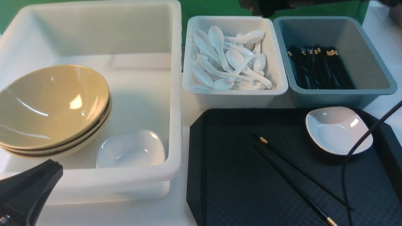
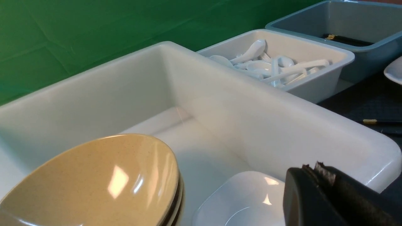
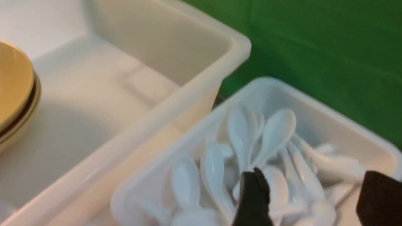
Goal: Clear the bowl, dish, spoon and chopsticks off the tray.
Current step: Use the right arm to grab a chopstick
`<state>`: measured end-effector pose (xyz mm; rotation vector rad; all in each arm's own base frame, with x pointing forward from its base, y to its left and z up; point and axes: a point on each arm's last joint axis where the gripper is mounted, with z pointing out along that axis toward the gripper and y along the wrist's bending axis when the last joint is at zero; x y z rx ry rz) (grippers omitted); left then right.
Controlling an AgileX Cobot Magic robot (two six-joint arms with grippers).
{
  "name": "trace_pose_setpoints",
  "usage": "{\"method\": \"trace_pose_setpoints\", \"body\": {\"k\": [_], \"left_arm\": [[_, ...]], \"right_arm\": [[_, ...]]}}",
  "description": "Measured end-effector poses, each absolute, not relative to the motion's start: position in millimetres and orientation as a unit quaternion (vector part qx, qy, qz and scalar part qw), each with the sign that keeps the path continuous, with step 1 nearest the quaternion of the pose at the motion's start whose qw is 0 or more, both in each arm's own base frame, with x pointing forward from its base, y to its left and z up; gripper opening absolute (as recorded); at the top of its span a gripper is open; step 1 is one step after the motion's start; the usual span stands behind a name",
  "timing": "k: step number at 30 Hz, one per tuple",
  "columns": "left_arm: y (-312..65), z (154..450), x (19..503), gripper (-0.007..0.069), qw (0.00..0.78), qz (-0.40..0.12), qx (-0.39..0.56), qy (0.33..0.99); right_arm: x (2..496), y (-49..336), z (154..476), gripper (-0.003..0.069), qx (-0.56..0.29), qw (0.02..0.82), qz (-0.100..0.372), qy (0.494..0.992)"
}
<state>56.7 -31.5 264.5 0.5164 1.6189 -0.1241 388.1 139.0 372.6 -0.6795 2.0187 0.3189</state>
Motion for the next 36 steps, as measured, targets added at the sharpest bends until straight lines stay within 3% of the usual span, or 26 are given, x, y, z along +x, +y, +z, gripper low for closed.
{"method": "trace_pose_setpoints", "body": {"k": [3, 6, 9, 12, 16, 23, 32, 36], "left_arm": [[-31.7, 265.2, 56.7, -0.0011, 0.661, -0.061, 0.223, 0.714], [-31.2, 266.1, 57.0, -0.0011, 0.665, -0.061, 0.217, 0.712], [-29.9, 267.7, 57.6, -0.0011, 0.672, -0.056, 0.21, 0.708], [-29.7, 268.0, 57.6, -0.0011, 0.673, -0.056, 0.208, 0.708], [-29.6, 268.1, 57.7, -0.0011, 0.673, -0.056, 0.208, 0.707], [-29.7, 268.0, 57.7, -0.0011, 0.673, -0.056, 0.208, 0.708], [-32.3, 265.1, 56.3, -0.0011, 0.66, -0.067, 0.221, 0.715], [-32.5, 265.0, 56.2, -0.0011, 0.659, -0.067, 0.222, 0.715]], "right_arm": [[364.7, 119.8, 370.9, 0.0461, -0.252, 0.365, 0.077, 0.893], [344.7, 104.9, 344.4, 0.0461, -0.222, 0.23, 0.025, 0.947], [326.0, 106.2, 297.2, 0.0461, -0.229, 0.135, 0.005, 0.964], [307.0, 117.2, 253.4, 0.0468, -0.247, 0.089, 0.004, 0.965], [291.0, 131.4, 217.5, 0.0495, -0.259, 0.1, 0.011, 0.961], [288.8, 148.4, 202.2, 0.0518, -0.274, 0.141, 0.024, 0.951], [300.1, 154.2, 161.7, 0.0519, -0.279, 0.104, 0.013, 0.955], [300.6, 155.5, 158.3, 0.0454, -0.273, 0.092, 0.017, 0.958]]}}
